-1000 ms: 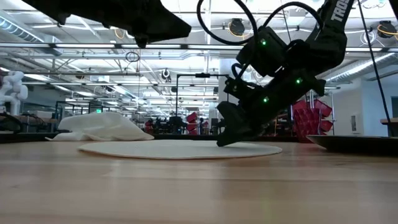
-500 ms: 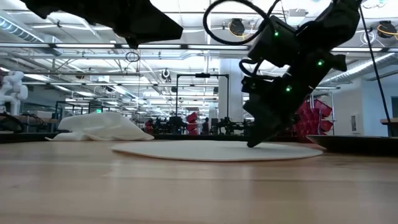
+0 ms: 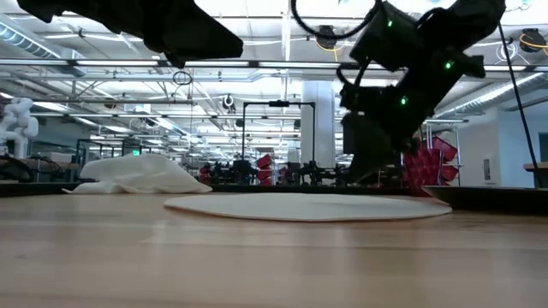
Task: Set table place
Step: Move the white placemat to the center of the table, then put the brown plate on the white placemat
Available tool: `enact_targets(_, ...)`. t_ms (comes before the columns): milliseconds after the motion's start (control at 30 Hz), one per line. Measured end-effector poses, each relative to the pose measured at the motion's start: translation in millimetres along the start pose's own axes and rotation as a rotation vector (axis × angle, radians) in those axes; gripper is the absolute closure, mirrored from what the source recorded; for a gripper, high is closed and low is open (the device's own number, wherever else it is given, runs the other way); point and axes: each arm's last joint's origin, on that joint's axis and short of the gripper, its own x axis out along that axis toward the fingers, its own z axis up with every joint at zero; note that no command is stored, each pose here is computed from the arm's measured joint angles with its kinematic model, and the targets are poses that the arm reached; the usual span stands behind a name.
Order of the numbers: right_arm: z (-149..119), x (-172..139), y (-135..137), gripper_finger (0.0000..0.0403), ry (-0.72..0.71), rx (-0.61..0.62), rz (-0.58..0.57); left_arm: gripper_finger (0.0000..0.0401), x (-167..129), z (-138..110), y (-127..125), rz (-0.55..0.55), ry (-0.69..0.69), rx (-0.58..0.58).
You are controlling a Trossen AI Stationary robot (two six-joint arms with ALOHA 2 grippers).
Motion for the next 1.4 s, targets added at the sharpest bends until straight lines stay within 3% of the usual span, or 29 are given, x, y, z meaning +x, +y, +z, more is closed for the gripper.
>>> enact_targets(233,-2.1,-50.1,-3.4,0.0362,0.034,-0.015,0.053,0.0322,2.4,-5.1,-1.5,0.001,0.03,-0.046)
enact_targets(567,-48.7,-87.6,19.7,0.0251,0.259,-0.002,0.156,0.0322,28.1,-31.9,-16.1,-0.004,0.053,-0.089)
enact_targets(800,-80.5,-115.5,32.8,0.0271,0.152,-0.049,0.117,0.0322,42.0,-44.1,-22.2,-0.009,0.02,-0.084)
enact_targets(933,-99.5,-122.4,30.6,0.0282,0.195,-0.086,0.053,0.0322,44.5,-46.2,-21.3,-0.002,0.028,-0.082)
enact_targets(1400,-131.6,-107.4,27.6,0.0284,0.254,-0.251,-0.176,0.0322,44.7,-45.9,-20.9,0.0,0.026,-0.086)
